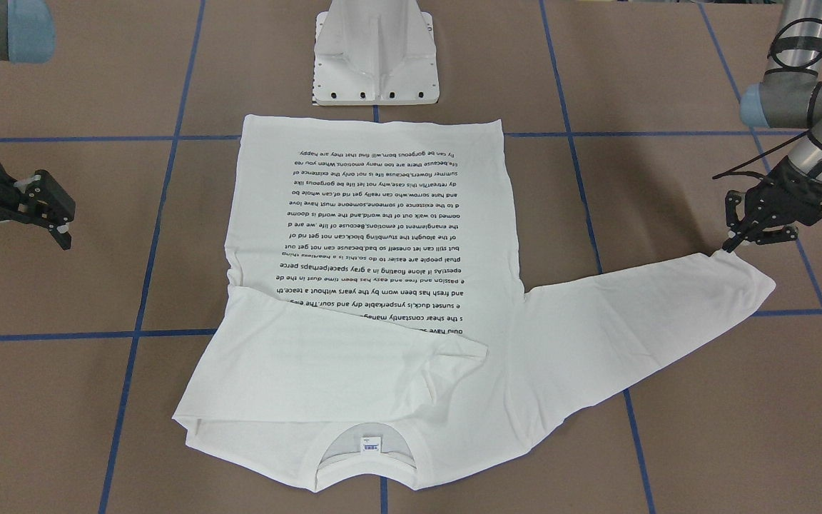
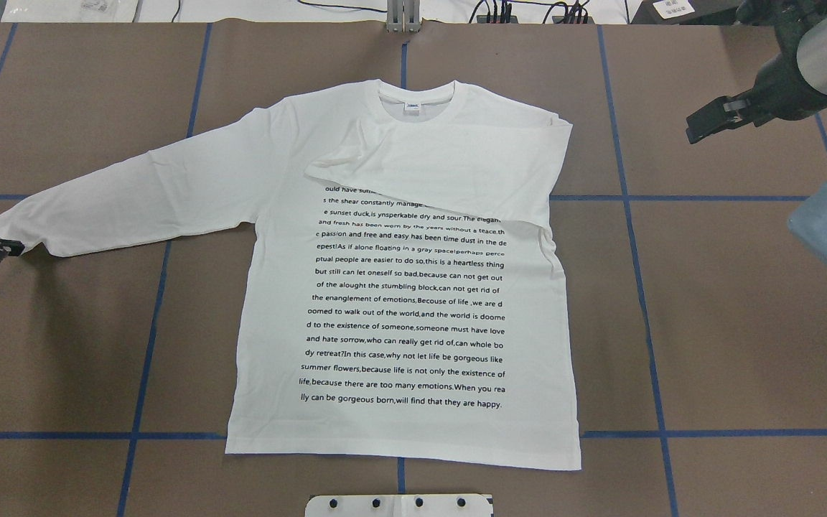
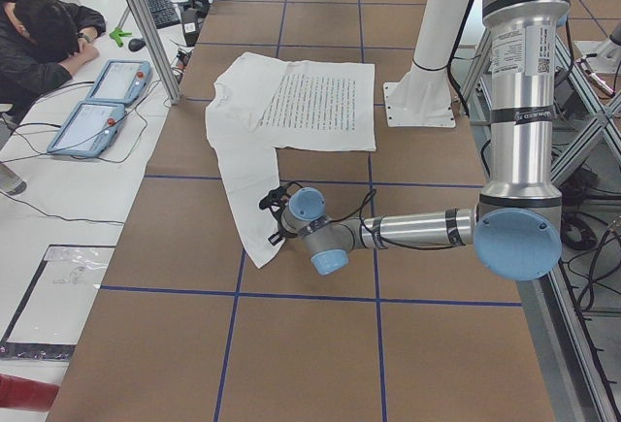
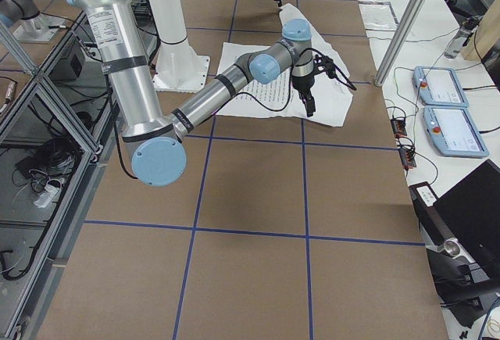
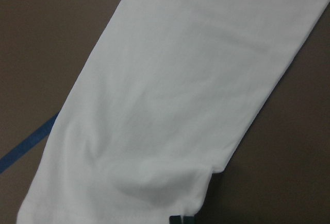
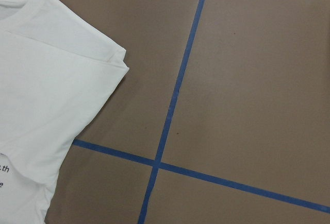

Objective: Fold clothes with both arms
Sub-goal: 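Grasp the other sleeve cuff with the left gripper and lift it, then fold the held sleeve across the shirt body with the left gripper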

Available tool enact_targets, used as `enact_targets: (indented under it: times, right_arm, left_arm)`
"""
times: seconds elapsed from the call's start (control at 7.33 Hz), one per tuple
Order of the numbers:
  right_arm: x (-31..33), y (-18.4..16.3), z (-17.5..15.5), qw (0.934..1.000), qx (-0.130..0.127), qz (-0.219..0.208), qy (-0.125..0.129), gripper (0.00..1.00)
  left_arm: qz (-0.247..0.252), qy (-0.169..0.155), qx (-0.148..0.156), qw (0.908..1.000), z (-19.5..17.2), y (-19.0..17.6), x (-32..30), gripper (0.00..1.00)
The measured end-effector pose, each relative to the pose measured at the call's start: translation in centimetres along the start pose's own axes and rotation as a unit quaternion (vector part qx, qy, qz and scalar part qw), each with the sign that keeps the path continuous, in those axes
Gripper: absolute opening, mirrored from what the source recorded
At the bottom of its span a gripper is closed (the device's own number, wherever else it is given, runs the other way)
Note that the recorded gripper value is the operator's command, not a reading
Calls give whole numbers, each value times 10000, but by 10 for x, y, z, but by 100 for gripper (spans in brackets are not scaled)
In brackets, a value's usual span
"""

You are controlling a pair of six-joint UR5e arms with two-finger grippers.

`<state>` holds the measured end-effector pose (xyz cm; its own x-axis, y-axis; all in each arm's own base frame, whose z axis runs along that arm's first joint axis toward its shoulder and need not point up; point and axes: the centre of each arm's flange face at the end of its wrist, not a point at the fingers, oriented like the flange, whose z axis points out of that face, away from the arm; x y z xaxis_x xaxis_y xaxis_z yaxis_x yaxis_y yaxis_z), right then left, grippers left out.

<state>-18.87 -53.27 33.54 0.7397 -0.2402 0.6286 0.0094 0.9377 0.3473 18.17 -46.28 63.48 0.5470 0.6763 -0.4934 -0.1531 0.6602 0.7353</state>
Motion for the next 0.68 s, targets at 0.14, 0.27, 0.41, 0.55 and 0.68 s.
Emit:
enact_targets:
  times: [0.14,0.27,0.41,0.55,0.68]
  right_arm:
    - [0,0,0,10000,-2,15,1,100]
    - [0,0,0,10000,-1,22,2,100]
    - [0,0,0,10000,3,27,3,100]
    - [0,0,0,10000,7,36,4,100]
    - [0,0,-1,10000,10,46,4,100]
  left_arm:
    - [-89,-72,270,9996,-10,-34,-10,0]
    - [-378,-52,507,9980,-16,-76,-14,0]
    - [-689,16,643,9955,-16,-120,-11,0]
    - [-950,58,714,9929,-15,-171,-5,0]
    - [-1186,85,744,9901,-15,-226,4,0]
